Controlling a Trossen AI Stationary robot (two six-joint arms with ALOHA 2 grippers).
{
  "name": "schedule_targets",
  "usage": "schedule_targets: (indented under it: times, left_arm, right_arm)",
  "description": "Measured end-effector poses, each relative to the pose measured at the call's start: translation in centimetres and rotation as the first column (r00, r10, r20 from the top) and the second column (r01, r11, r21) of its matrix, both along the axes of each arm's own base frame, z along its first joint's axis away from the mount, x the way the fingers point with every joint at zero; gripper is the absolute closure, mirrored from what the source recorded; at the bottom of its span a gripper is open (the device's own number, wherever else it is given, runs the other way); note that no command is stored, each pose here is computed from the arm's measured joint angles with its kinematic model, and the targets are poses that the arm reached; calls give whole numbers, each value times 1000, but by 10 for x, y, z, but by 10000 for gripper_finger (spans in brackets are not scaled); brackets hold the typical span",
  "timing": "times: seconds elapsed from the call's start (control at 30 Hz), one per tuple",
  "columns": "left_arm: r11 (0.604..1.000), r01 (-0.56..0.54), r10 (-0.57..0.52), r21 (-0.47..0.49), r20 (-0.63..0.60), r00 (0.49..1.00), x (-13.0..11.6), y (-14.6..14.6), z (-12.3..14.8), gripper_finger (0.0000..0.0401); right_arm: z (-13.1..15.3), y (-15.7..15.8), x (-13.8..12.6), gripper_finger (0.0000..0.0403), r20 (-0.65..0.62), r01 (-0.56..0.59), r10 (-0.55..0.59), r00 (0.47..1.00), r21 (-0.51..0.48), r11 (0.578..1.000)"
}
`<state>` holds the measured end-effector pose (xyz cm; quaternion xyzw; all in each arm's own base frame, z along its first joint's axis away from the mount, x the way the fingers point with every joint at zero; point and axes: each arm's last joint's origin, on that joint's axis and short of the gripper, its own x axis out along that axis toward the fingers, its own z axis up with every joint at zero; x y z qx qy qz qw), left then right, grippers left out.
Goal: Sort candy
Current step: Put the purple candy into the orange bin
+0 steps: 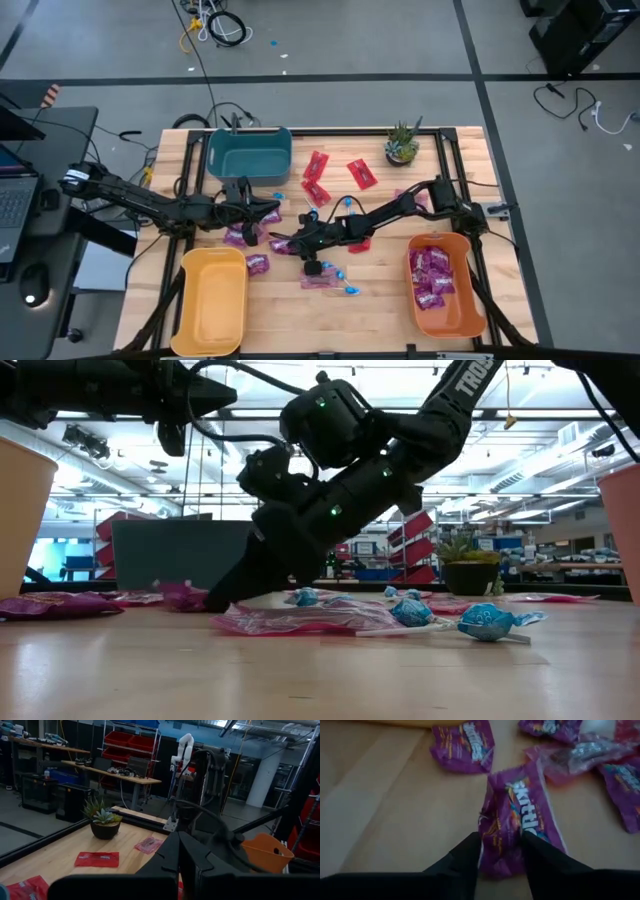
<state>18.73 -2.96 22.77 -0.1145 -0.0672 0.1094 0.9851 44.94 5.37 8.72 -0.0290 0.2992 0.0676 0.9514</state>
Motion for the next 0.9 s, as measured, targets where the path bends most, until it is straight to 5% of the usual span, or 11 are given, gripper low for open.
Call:
schedule_targets:
  times: [0.33, 0.9]
  left_arm:
    - [1000, -1, 1, -1, 3, 1000, 0, 0, 0, 395]
    - [1000, 1, -1, -19, 6, 1000, 0, 0, 0, 395]
  right_arm:
    - [-11, 1, 2, 392, 0, -24, 24, 1000, 24, 999]
    - [30, 1, -16, 403, -133, -67, 62, 989, -31, 997]
